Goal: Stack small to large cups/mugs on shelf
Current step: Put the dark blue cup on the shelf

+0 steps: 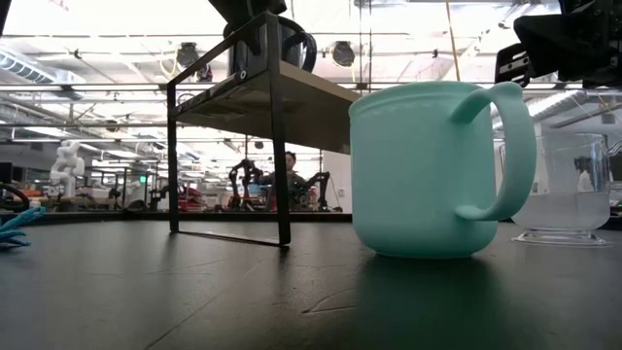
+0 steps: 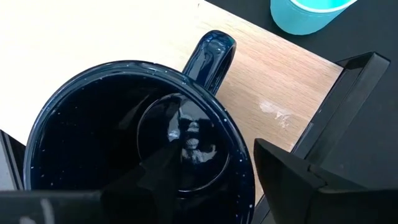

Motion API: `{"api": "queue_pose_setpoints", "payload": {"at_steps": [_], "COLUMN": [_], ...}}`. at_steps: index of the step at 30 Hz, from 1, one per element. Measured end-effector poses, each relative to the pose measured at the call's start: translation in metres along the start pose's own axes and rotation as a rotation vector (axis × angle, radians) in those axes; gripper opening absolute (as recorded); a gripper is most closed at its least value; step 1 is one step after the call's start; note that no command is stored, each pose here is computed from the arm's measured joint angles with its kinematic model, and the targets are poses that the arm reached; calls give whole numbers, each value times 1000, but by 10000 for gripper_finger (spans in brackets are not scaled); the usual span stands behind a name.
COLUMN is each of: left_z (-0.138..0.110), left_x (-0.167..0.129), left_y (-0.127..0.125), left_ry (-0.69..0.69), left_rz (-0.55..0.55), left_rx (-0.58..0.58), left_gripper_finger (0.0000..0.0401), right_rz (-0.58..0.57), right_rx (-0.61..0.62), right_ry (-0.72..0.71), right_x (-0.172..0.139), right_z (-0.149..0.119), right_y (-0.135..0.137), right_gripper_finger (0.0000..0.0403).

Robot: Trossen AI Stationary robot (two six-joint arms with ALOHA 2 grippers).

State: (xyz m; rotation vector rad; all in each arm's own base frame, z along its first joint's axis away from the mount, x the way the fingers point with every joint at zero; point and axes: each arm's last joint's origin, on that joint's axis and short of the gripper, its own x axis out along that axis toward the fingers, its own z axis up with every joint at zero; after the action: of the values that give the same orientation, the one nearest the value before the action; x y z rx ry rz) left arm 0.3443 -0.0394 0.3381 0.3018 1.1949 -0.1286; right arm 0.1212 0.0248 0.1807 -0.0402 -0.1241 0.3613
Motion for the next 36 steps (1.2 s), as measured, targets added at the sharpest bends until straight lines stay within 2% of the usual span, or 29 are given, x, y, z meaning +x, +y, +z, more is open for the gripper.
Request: {"api": "queue_pose_setpoints", "payload": {"at_steps": [14, 29, 36], "left_z": [0, -12, -12], "left_x": [-1, -40, -40], "left_y": [0, -3, -6], "left_ry": [-1, -100, -103], "left_rz": [0, 11, 7], "left_rx": [-7, -44, -42], "left_gripper_finger": [207, 207, 207], "right_rz": [0, 0, 0], "right_rx": [0, -1, -1], "right_ry": [0, 0, 0], "right_x": [0, 0, 0], "right_z": [0, 0, 0], "right_y": [0, 0, 0], "right_gripper_finger": [0, 0, 0]}}
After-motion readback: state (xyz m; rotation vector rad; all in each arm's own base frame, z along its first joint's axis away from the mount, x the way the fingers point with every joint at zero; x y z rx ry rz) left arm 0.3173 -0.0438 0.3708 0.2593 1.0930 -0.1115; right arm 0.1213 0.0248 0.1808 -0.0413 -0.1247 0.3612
